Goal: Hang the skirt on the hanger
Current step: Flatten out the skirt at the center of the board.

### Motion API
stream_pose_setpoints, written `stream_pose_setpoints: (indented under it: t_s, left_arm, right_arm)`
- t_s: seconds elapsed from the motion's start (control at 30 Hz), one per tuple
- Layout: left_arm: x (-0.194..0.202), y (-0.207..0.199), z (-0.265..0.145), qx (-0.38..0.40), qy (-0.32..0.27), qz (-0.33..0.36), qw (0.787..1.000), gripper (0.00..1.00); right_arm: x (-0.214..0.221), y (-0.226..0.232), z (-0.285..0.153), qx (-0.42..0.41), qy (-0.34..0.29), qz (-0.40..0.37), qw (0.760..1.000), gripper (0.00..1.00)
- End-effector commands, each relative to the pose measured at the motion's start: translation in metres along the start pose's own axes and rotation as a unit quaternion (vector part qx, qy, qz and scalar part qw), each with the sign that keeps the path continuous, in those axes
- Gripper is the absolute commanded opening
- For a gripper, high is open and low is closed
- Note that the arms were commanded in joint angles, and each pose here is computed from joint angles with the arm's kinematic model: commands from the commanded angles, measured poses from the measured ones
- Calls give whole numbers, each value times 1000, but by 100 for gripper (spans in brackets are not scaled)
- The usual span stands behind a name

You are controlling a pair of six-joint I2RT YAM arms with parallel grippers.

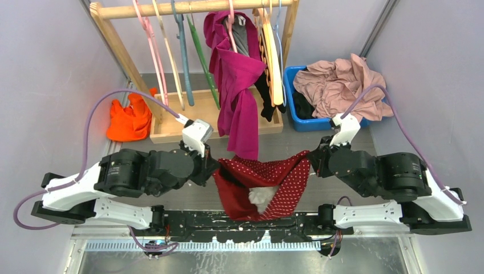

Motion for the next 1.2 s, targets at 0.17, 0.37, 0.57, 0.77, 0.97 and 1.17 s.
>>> stream_pose_setpoints:
  t_s: [0.17, 0.37, 0.57, 0.77, 0.97, 1.17]
  left_arm:
    - [-10, 28, -19, -93, -10, 37, 995, 0]
    - [-40, 20, -21, -106, -45, 61, 991, 0]
    - [-67, 25, -40, -103, -96, 60, 988, 0]
    - [-29, 45, -35, -115, -58, 34, 991, 0]
    - [53, 58, 1, -126, 41, -16, 991, 0]
    - [97, 70, 12, -117, 79, -74, 987, 0]
  right_arm:
    - [-32, -5, -18, -12, -59, 14, 998, 8]
    - [-66, -9, -31, -7, -131, 14, 991, 8]
    - [-95, -5, -44, -25, -179, 1, 984, 8]
    - [-67, 5, -27, -53, -129, -30, 990, 9]
    - [5, 39, 17, -103, 24, -78, 991, 10]
    - [83, 85, 59, -230, 157, -105, 955, 11]
Point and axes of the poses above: each gripper's point midway between its finger pads, its own z axis out along the fingers, its own y axis along the line the jaws close on, x = y × z, the point moved 10 cm from there along -z, back along the fingers, and after that the axes turned 2 degrees about -z, right-handed, at the moved point
